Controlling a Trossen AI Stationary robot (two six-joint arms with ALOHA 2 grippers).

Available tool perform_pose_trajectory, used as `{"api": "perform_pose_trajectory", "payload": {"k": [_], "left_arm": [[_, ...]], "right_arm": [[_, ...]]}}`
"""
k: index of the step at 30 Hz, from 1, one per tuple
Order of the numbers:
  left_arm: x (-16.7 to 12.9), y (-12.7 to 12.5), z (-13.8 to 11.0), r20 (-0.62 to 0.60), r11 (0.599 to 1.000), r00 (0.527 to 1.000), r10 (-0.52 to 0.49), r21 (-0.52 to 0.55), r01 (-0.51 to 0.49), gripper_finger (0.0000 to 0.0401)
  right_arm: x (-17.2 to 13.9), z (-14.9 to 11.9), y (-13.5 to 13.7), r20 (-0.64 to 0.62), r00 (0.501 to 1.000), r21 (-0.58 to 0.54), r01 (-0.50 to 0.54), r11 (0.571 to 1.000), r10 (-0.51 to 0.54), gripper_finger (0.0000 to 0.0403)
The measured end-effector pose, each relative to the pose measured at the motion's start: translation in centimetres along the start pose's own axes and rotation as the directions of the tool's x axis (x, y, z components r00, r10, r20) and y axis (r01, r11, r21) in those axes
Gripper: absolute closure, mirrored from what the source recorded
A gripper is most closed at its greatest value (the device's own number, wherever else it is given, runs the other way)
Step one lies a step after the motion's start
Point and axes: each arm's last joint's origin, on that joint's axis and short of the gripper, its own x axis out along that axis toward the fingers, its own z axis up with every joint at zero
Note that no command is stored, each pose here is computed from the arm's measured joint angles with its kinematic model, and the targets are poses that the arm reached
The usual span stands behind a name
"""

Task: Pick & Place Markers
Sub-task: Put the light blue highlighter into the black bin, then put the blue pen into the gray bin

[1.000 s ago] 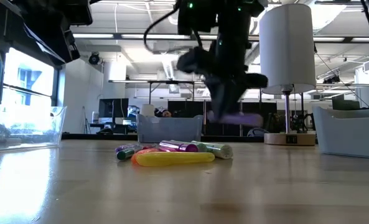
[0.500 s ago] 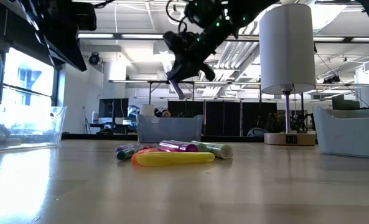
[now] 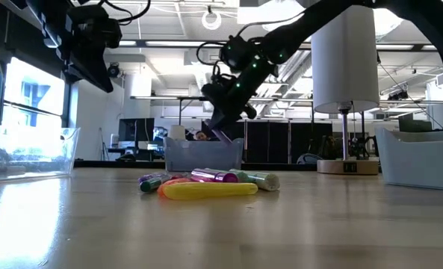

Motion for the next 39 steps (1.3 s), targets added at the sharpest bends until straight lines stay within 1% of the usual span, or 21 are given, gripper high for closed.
{"api": "perform_pose_trajectory", "payload": {"k": [2, 4, 8, 11, 13, 16, 17, 18, 20, 22, 25, 26, 29, 31, 32, 35, 37, 39], "left_arm": [[0.0, 0.0, 0.0, -0.001, 1.000, 1.000, -0.001, -0.008, 0.001, 0.0401], [0.0, 0.0, 0.0, -0.002, 1.000, 1.000, -0.003, -0.015, 0.003, 0.0401], [0.0, 0.0, 0.0, -0.006, 1.000, 1.000, -0.009, -0.017, 0.009, 0.0401], [0.0, -0.1, -0.1, -0.028, 0.999, 0.999, -0.046, -0.017, 0.045, 0.0401], [0.0, -0.2, -0.1, -0.041, 0.998, 0.997, -0.068, -0.018, 0.067, 0.0400], [0.0, -0.3, -0.2, -0.053, 0.996, 0.995, -0.087, -0.019, 0.086, 0.0400], [0.0, -0.3, -0.2, -0.055, 0.996, 0.995, -0.085, -0.019, 0.084, 0.0400], [0.2, -0.3, -0.1, -0.057, 0.997, 0.995, -0.082, -0.019, 0.081, 0.0400], [0.3, -0.3, -0.1, -0.063, 0.997, 0.995, -0.078, -0.019, 0.077, 0.0398], [0.4, -0.3, -0.1, -0.073, 0.996, 0.994, -0.085, -0.005, 0.085, 0.0386], [0.8, -0.4, -0.2, -0.098, 0.995, 0.991, -0.090, 0.036, 0.094, 0.0350], [1.0, -0.4, -0.1, -0.095, 0.995, 0.992, -0.078, 0.050, 0.083, 0.0334], [1.6, -0.3, 0.1, -0.073, 0.998, 0.997, -0.005, 0.067, 0.009, 0.0289], [1.9, -0.4, 0.3, -0.054, 0.998, 0.999, 0.007, 0.065, -0.003, 0.0265], [2.0, -0.4, 0.4, -0.055, 0.997, 0.998, 0.008, 0.082, -0.003, 0.0256], [2.2, -0.6, 0.5, -0.044, 0.992, 0.999, -0.006, 0.124, 0.012, 0.0244], [2.4, -0.9, 0.7, -0.032, 0.993, 0.999, -0.017, 0.114, 0.020, 0.0244], [2.5, -1.2, 0.6, -0.017, 0.995, 1.000, -0.006, 0.100, 0.007, 0.0245]], "right_arm": [[0.0, 0.0, -0.1, 0.006, 0.999, -0.015, 0.032, 0.999, -0.032, 0.0292], [-0.1, 0.1, -0.1, 0.008, 0.999, -0.029, 0.044, 0.999, -0.044, 0.0273], [-0.2, 0.1, 0.1, 0.002, 1.000, -0.011, 0.014, 1.000, -0.014, 0.0266], [-0.3, -0.3, 0.7, -0.035, 0.999, 0.008, 0.006, 1.000, -0.006, 0.0287], [-0.8, -0.5, 1.4, -0.056, 0.998, 0.020, 0.024, 0.999, -0.023, 0.0318], [-2.1, -0.3, 2.5, -0.063, 0.996, 0.030, 0.065, 0.997, -0.063, 0.0381], [-2.7, -0.2, 2.9, -0.062, 0.996, 0.036, 0.071, 0.997, -0.069, 0.0392], [-3.3, -0.2, 3.3, -0.061, 0.995, 0.042, 0.077, 0.996, -0.074, 0.0395], [-4.6, 0.0, 4.2, -0.063, 0.993, 0.057, 0.099, 0.993, -0.096, 0.0386], [-6.2, -0.1, 5.3, -0.079, 0.990, 0.055, 0.125, 0.991, -0.121, 0.0385], [-8.3, -0.7, 7.5, -0.114, 0.986, 0.045, 0.127, 0.991, -0.121, 0.0399], [-8.9, -1.1, 8.3, -0.125, 0.985, 0.034, 0.125, 0.992, -0.119, 0.0400], [-10.6, -2.2, 10.9, -0.159, 0.981, 0.019, 0.115, 0.993, -0.111, 0.0397], [-12.0, -3.1, 12.6, -0.185, 0.977, 0.011, 0.106, 0.994, -0.102, 0.0401], [-12.4, -3.6, 13.4, -0.201, 0.974, -0.002, 0.103, 0.995, -0.101, 0.0402], [-13.9, -5.2, 15.7, -0.231, 0.968, -0.028, 0.093, 0.995, -0.097, 0.0401], [-14.8, -6.1, 16.9, -0.239, 0.965, -0.056, 0.096, 0.994, -0.106, 0.0402], [-15.5, -6.8, 17.8, -0.243, 0.963, -0.078, 0.096, 0.992, -0.112, 0.0402]]}}
